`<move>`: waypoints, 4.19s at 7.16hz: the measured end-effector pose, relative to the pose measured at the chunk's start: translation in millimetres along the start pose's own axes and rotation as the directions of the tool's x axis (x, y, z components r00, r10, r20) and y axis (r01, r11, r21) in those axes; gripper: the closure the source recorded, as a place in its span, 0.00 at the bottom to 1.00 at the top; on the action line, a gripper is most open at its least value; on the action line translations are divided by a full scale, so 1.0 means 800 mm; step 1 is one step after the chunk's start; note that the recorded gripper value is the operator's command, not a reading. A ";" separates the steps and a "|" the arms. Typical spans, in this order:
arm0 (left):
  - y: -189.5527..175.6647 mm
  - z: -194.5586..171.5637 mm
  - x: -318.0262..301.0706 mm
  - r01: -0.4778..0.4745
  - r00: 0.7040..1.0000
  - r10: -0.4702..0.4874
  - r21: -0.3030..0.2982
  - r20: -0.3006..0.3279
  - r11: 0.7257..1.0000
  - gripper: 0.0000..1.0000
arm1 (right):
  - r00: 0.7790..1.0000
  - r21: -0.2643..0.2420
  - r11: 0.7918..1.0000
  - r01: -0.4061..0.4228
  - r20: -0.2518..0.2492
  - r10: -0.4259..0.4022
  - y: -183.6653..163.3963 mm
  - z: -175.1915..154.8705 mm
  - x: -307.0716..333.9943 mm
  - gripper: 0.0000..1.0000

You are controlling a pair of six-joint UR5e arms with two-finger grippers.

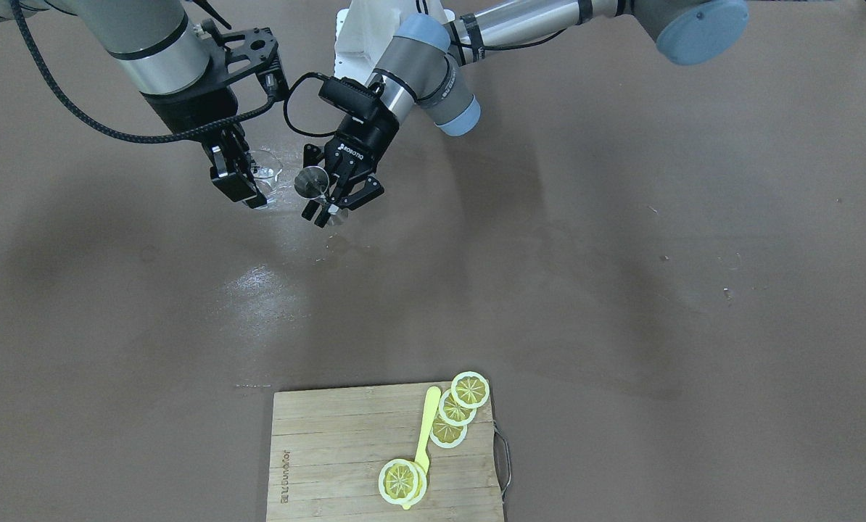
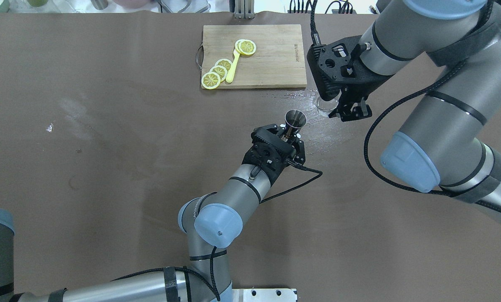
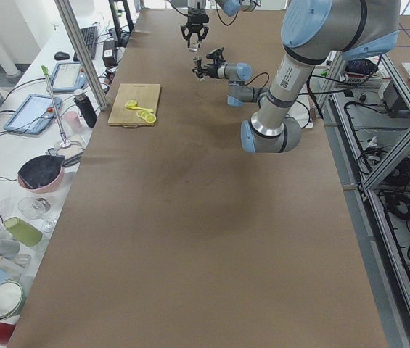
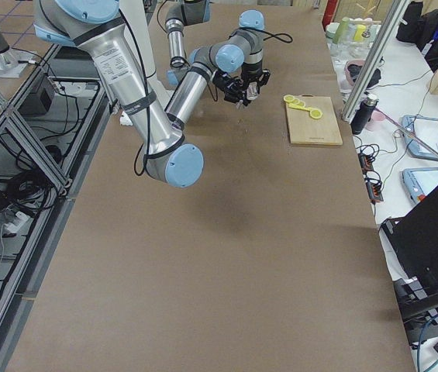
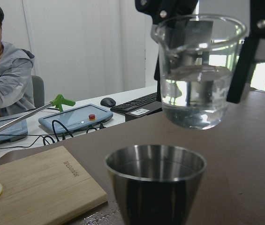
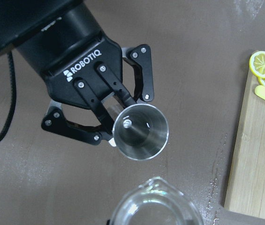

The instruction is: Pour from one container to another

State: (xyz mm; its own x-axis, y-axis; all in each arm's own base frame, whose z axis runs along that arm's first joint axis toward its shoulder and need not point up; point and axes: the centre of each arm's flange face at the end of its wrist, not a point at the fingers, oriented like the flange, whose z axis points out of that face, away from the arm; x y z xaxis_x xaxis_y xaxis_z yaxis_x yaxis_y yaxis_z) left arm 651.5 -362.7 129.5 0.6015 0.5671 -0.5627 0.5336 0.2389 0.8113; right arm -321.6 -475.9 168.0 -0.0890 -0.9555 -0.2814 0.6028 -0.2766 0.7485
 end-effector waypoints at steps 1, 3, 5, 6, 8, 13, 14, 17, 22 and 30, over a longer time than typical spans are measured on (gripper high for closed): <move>0.000 0.000 0.000 0.000 1.000 0.000 0.000 0.000 1.000 1.00 | 1.000 -0.017 1.000 -0.005 0.014 0.005 0.003 -0.008 -0.004 1.00; -0.001 0.000 0.000 0.001 1.000 -0.001 0.001 0.000 1.000 1.00 | 0.999 -0.045 0.999 -0.020 0.042 0.021 0.003 -0.017 -0.006 1.00; -0.001 0.000 0.000 0.001 1.000 -0.001 0.001 0.000 1.000 1.00 | 0.997 -0.062 0.997 -0.035 0.062 0.039 -0.006 -0.020 0.005 1.00; -0.001 0.000 0.000 0.001 1.000 -0.001 0.001 0.000 1.000 1.00 | 0.996 -0.073 0.996 -0.044 0.070 0.049 -0.010 -0.019 0.011 1.00; -0.001 0.000 0.000 0.001 1.000 -0.001 0.001 0.000 1.000 1.00 | 0.994 -0.104 0.993 -0.062 0.088 0.071 -0.015 -0.017 0.020 1.00; 0.000 0.000 0.000 0.000 1.000 0.000 0.000 0.000 1.000 1.00 | 0.990 -0.203 0.977 -0.068 0.112 0.092 -0.031 -0.012 0.046 1.00; 0.000 0.000 0.000 0.000 1.000 0.000 0.000 0.000 1.000 1.00 | 0.990 -0.233 0.971 -0.044 0.118 0.074 -0.036 -0.016 0.047 1.00; 0.000 0.000 0.000 0.000 1.000 0.000 0.000 0.000 1.000 1.00 | 0.989 -0.277 0.961 0.006 0.144 0.035 -0.062 -0.008 0.042 1.00; 0.001 -0.001 -0.001 0.000 1.000 0.000 0.001 0.000 1.000 1.00 | 0.979 -0.343 0.937 0.069 0.202 0.002 -0.085 0.003 0.045 1.00; -0.001 -0.001 -0.001 0.002 1.000 -0.002 0.002 -0.001 1.000 1.00 | 0.954 -0.428 0.887 0.172 0.298 -0.041 -0.116 0.016 0.065 1.00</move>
State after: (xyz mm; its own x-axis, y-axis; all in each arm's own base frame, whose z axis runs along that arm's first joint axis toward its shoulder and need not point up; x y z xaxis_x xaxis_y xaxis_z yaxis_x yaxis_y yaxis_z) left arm 650.3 -362.5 129.4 0.5998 0.5675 -0.5641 0.5361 0.2383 0.8098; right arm -392.5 -501.6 91.9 -0.3459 -0.9306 -0.1196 0.8591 -0.3654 0.3585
